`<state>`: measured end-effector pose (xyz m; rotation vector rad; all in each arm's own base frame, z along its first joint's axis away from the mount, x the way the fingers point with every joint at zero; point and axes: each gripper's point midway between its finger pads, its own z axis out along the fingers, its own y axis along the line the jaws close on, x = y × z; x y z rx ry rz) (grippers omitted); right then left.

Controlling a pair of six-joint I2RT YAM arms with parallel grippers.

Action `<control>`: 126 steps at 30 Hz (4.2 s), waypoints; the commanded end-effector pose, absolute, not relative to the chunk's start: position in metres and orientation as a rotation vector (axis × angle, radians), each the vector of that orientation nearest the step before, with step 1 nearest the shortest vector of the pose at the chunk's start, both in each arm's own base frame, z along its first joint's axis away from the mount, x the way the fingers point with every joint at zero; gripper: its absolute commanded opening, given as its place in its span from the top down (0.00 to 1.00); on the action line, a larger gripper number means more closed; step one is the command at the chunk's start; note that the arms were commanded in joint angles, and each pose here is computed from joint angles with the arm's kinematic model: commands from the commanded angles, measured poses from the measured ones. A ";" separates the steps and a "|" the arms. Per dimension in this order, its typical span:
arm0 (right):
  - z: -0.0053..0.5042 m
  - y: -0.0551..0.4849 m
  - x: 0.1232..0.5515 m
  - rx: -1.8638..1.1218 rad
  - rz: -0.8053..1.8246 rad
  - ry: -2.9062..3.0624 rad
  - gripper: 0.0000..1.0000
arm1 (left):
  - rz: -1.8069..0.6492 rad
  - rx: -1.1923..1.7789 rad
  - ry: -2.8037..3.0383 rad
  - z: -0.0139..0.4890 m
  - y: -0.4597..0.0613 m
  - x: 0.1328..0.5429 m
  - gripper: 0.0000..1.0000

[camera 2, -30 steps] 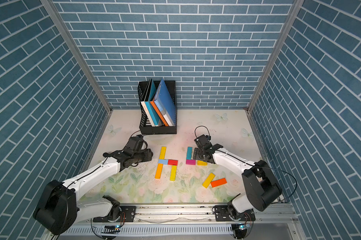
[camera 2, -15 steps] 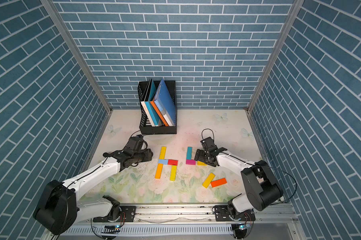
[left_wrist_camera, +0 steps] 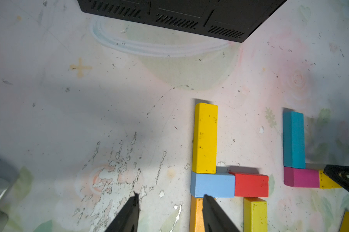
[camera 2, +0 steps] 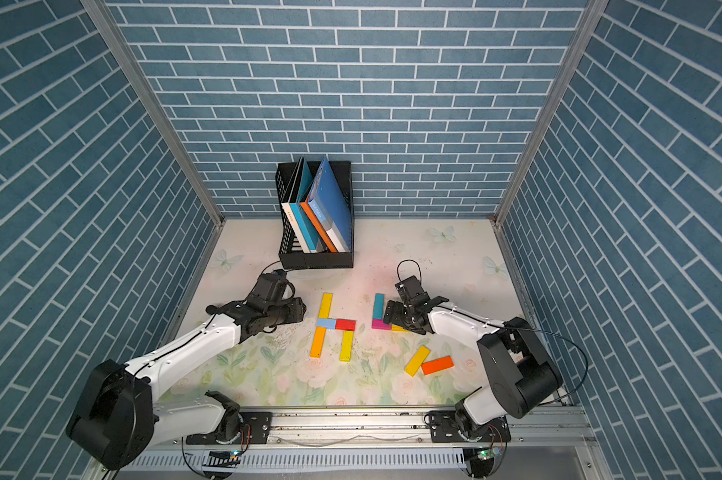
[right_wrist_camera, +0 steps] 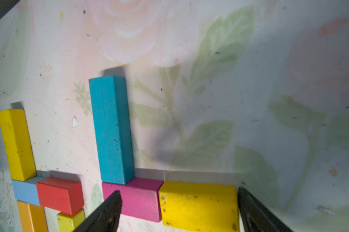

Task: Assemble the letter h with building blocks
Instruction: Assemble the building block at the center of the board, then move the building block to the center of the board, then assemble the building block at the center of the board.

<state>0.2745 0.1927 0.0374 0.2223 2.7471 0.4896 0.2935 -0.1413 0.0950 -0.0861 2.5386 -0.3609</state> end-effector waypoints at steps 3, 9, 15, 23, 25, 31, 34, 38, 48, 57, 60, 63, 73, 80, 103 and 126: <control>0.038 0.195 0.275 0.260 0.499 2.745 0.10 | -0.352 -0.079 2.539 0.094 -0.139 0.294 0.45; 0.036 0.192 0.272 0.308 0.489 2.757 0.10 | -0.352 -0.078 2.538 0.094 -0.139 0.294 0.45; 0.037 0.192 0.270 0.357 0.519 2.749 0.10 | -0.357 -0.076 2.538 0.094 -0.140 0.294 0.45; 0.036 0.192 0.270 0.364 0.514 2.751 0.10 | -0.356 -0.077 2.537 0.094 -0.140 0.294 0.45; 0.036 0.192 0.269 0.362 0.513 2.751 0.10 | -0.356 -0.076 2.538 0.094 -0.140 0.294 0.45; 0.041 0.192 0.269 0.369 0.531 2.739 0.10 | -0.357 -0.077 2.536 0.095 -0.140 0.294 0.45; 0.043 0.190 0.269 0.377 0.517 2.737 0.10 | -0.358 -0.076 2.534 0.095 -0.140 0.294 0.45; 0.054 0.171 0.266 0.424 0.394 2.724 0.10 | -0.358 -0.074 2.534 0.096 -0.140 0.294 0.45; 0.060 0.149 0.206 0.400 0.251 2.797 0.16 | -0.365 -0.074 2.537 0.095 -0.141 0.293 0.45; 0.044 0.150 0.173 0.477 0.199 2.863 0.30 | -0.363 -0.075 2.539 0.094 -0.141 0.293 0.45; 0.035 0.148 0.167 0.507 0.166 2.884 0.35 | -0.360 -0.074 2.535 0.095 -0.140 0.293 0.45; 0.027 0.140 0.161 0.525 0.092 2.903 0.36 | -0.362 -0.074 2.536 0.095 -0.140 0.293 0.45; 0.007 0.132 0.156 0.508 -0.009 2.948 0.36 | -0.370 -0.067 2.532 0.097 -0.141 0.292 0.45; 0.017 0.117 0.150 0.537 -0.043 2.919 0.33 | -0.379 -0.069 2.523 0.100 -0.141 0.292 0.45; 0.009 0.245 0.167 0.054 0.201 2.997 0.85 | -0.376 -0.070 2.520 0.100 -0.141 0.293 0.45; 0.006 0.252 0.183 0.142 0.160 2.989 0.70 | -0.379 -0.066 2.519 0.101 -0.142 0.293 0.45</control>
